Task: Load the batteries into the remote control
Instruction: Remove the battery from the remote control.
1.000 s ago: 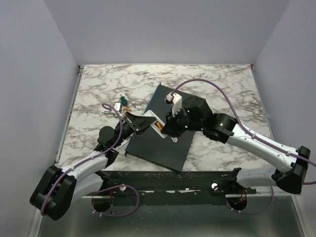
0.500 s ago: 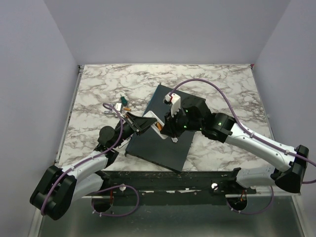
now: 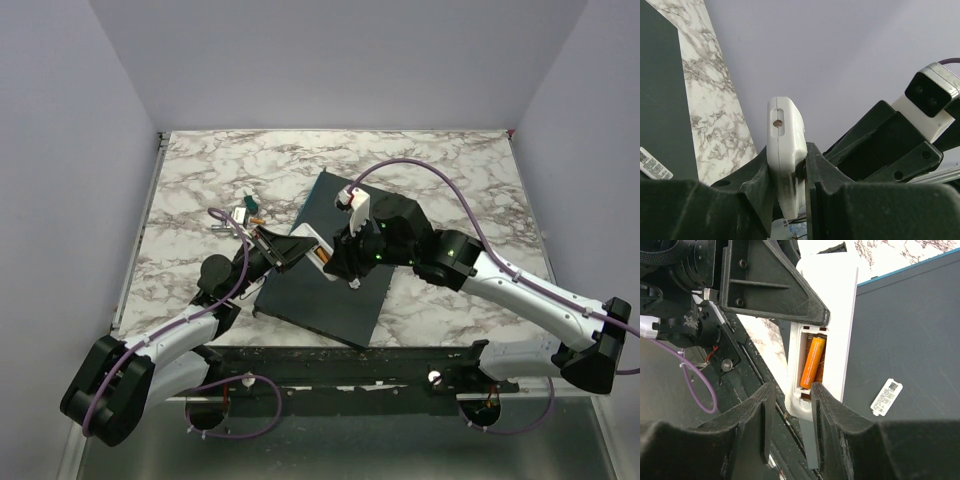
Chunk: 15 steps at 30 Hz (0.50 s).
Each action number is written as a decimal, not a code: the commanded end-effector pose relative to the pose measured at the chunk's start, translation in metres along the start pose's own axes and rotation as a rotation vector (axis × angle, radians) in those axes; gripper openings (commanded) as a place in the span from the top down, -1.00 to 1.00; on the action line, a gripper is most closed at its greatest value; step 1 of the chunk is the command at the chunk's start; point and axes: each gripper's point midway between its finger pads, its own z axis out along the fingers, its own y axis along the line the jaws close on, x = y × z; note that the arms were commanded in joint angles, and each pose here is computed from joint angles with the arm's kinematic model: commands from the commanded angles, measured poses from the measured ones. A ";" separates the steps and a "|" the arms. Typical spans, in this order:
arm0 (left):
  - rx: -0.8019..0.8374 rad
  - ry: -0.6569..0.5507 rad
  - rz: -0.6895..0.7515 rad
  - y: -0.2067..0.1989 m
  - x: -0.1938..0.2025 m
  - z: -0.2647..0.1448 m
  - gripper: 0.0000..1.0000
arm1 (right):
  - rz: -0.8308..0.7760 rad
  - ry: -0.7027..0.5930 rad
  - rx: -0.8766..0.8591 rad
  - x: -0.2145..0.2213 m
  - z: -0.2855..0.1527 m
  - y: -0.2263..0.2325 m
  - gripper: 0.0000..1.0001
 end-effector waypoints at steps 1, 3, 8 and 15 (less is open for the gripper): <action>0.105 0.007 0.033 -0.032 0.000 0.001 1.00 | 0.005 0.000 0.029 0.000 0.001 -0.005 0.17; 0.106 0.009 0.036 -0.031 0.000 0.001 1.00 | 0.003 -0.005 0.034 -0.002 0.001 -0.005 0.17; 0.127 0.005 0.072 -0.034 0.000 0.000 1.00 | 0.010 -0.064 0.041 -0.016 -0.006 -0.004 0.15; 0.138 0.012 0.118 -0.039 0.001 0.001 1.00 | 0.046 -0.098 0.063 -0.024 -0.002 -0.007 0.13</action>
